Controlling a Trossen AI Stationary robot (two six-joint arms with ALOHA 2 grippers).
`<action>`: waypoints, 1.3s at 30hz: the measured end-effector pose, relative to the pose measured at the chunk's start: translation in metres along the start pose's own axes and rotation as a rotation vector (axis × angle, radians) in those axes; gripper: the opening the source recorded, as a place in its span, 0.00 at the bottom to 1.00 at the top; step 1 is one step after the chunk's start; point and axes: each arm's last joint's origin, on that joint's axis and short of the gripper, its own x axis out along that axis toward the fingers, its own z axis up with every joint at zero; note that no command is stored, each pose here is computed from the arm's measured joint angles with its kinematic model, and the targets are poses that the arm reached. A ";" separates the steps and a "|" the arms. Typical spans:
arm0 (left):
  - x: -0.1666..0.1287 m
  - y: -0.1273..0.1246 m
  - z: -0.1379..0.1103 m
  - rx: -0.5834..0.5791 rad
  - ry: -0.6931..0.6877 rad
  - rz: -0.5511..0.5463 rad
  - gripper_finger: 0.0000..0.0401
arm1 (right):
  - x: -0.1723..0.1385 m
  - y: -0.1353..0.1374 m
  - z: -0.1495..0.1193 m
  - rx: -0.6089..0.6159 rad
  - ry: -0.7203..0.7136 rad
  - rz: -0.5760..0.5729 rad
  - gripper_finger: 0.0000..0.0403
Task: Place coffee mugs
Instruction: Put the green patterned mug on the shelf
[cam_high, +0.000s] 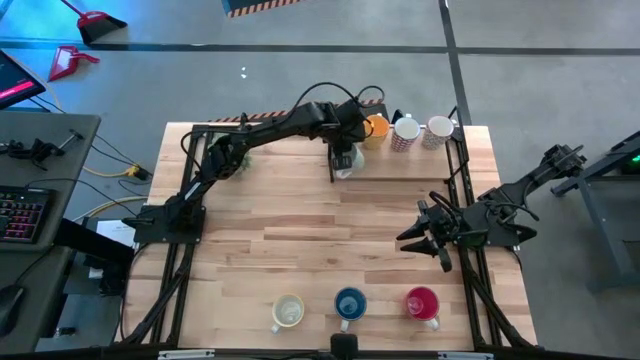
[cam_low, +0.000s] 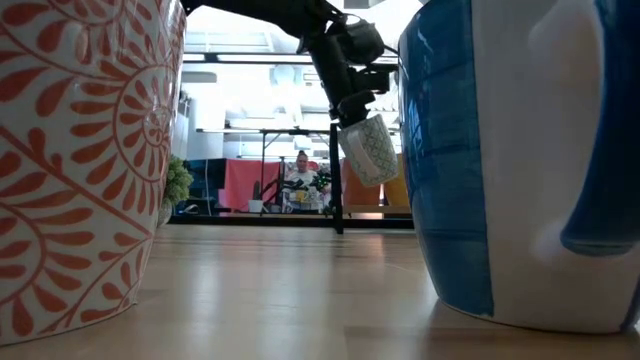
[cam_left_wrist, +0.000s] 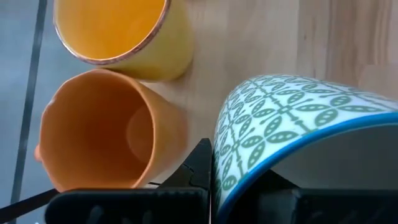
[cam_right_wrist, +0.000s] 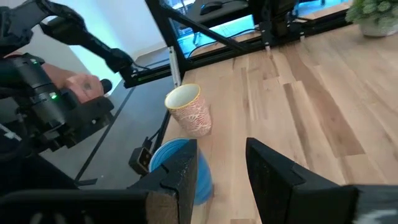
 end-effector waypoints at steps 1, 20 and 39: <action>0.000 0.000 0.000 0.000 -0.001 -0.002 0.02 | 0.000 0.000 0.000 -0.003 -0.003 -0.005 0.29; 0.029 -0.003 -0.001 0.063 0.018 -0.008 0.02 | 0.000 0.001 0.003 0.001 -0.032 -0.002 0.29; 0.025 0.006 -0.005 0.056 0.026 -0.004 0.02 | 0.000 0.001 0.003 -0.015 -0.039 0.002 0.29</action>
